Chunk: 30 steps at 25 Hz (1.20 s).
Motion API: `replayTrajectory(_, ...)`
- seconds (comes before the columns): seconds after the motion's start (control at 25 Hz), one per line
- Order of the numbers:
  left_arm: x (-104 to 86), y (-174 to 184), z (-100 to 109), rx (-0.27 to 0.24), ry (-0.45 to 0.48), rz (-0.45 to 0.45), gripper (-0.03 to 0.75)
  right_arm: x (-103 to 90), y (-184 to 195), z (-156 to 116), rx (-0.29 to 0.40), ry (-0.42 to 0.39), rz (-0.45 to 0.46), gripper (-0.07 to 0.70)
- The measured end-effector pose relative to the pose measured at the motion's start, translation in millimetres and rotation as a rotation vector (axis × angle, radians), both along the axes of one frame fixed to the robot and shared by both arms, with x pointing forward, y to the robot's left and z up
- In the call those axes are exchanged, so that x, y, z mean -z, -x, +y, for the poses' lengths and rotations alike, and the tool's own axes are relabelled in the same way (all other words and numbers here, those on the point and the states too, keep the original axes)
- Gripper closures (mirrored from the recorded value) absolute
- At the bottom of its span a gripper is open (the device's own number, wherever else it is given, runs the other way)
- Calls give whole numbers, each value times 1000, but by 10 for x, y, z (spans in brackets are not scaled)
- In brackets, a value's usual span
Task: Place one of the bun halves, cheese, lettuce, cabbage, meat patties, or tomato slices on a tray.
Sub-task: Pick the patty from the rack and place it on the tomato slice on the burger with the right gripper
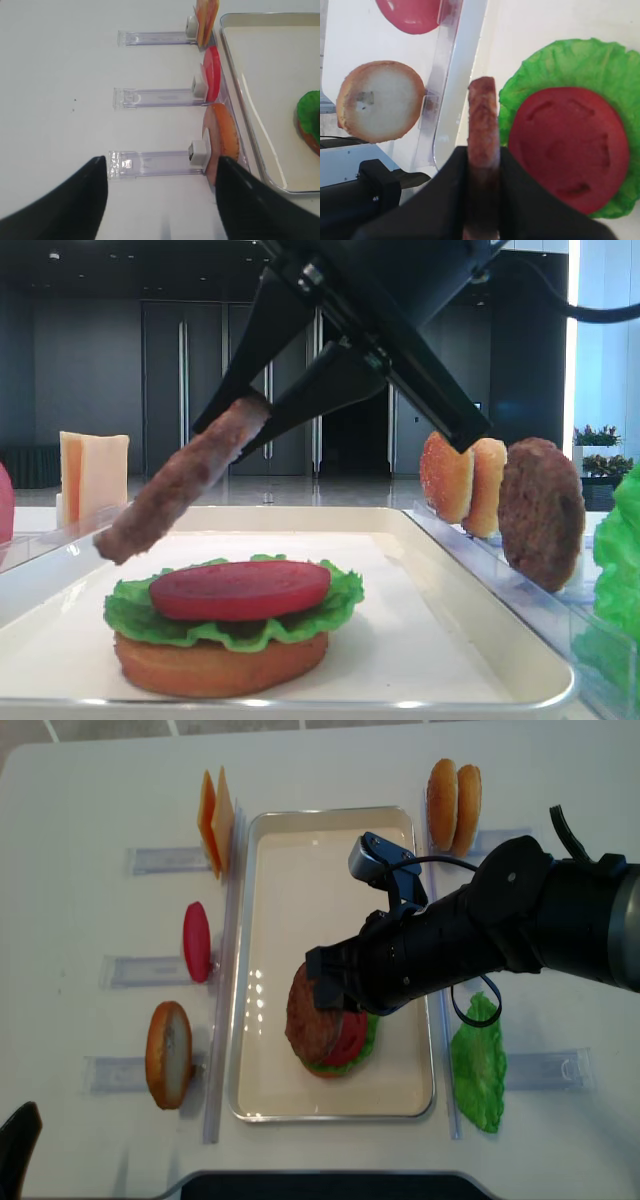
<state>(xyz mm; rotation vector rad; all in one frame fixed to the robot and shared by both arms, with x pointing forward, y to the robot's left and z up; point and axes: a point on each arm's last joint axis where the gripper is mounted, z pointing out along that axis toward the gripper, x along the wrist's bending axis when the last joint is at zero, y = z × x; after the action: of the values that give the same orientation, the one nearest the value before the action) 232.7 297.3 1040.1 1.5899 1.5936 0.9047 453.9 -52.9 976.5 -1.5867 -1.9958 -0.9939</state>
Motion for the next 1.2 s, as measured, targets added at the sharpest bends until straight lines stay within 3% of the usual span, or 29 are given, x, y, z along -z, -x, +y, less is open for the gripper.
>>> replayTrajectory(0.48, 0, 0, -1, 0, 1, 0, 199, 14, -135, -127, 55, 5, -2, 497)
replayTrajectory(0.96, 0, 0, -1, 0, 1, 0, 199, 21, -134, -126, 49, 7, -5, 497)
replayTrajectory(1.2, 0, 0, -1, 0, 1, 0, 199, 142, -147, -107, 42, 28, 31, 497)
